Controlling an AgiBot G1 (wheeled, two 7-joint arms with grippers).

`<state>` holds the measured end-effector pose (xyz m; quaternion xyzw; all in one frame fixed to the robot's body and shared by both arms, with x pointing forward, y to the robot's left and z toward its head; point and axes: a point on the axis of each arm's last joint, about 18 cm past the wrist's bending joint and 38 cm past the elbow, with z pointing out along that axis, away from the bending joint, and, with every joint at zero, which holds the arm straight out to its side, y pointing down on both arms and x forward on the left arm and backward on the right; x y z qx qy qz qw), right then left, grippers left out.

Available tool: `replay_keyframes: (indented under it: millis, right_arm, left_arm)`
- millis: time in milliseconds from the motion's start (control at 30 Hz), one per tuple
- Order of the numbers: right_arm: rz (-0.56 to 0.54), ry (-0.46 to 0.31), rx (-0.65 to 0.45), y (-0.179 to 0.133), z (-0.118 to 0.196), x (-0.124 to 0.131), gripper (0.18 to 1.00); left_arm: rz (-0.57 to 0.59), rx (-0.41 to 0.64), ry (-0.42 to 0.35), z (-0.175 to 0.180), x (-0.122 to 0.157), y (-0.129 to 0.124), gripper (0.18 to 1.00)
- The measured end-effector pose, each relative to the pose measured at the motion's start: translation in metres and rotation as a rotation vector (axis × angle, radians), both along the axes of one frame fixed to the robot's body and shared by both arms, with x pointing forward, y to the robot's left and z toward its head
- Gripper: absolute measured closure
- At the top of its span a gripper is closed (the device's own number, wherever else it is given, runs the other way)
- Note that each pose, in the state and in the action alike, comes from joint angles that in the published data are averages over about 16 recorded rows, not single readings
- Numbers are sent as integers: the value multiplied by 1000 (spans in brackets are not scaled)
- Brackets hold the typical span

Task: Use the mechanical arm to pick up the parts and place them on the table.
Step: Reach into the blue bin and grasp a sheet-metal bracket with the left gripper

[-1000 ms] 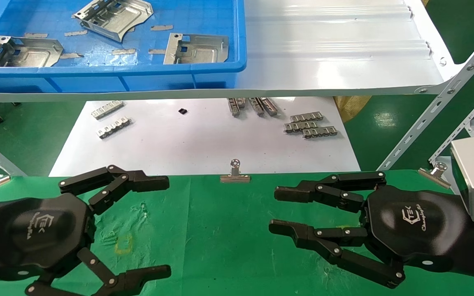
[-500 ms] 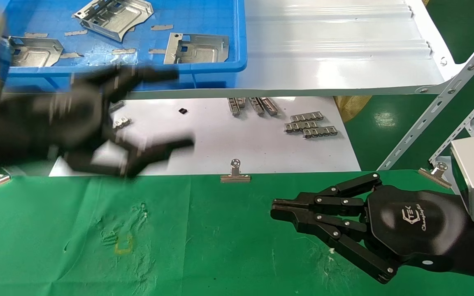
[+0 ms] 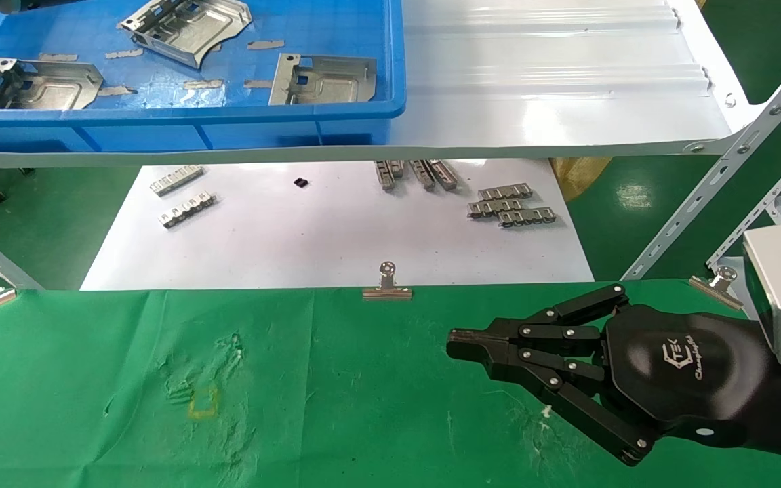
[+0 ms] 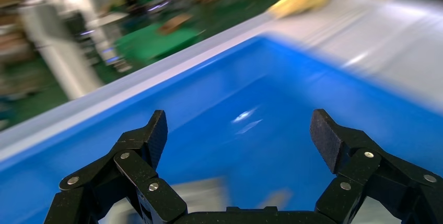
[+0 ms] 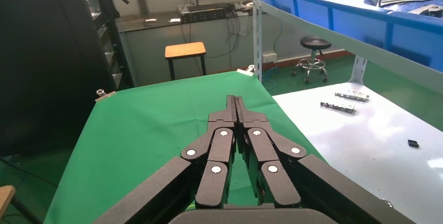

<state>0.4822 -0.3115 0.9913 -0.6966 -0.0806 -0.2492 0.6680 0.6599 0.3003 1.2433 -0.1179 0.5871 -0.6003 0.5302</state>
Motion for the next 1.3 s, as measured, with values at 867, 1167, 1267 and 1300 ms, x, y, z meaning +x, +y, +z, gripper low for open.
replay_keyframes:
  millis: [867, 1167, 1267, 1300]
  right_arm:
    - [0, 0, 0, 0, 0, 0, 987]
    - [0, 0, 0, 0, 0, 0, 987]
    - [0, 0, 0, 0, 0, 0, 985]
    - [0, 0, 0, 0, 0, 0, 984]
  left_arm:
    - [345, -48, 110, -14, 42, 49, 369]
    - [373, -70, 113, -18, 45, 57, 573]
    - [376, -74, 116, -20, 46, 58, 644]
    - [376, -75, 117, -20, 46, 58, 671]
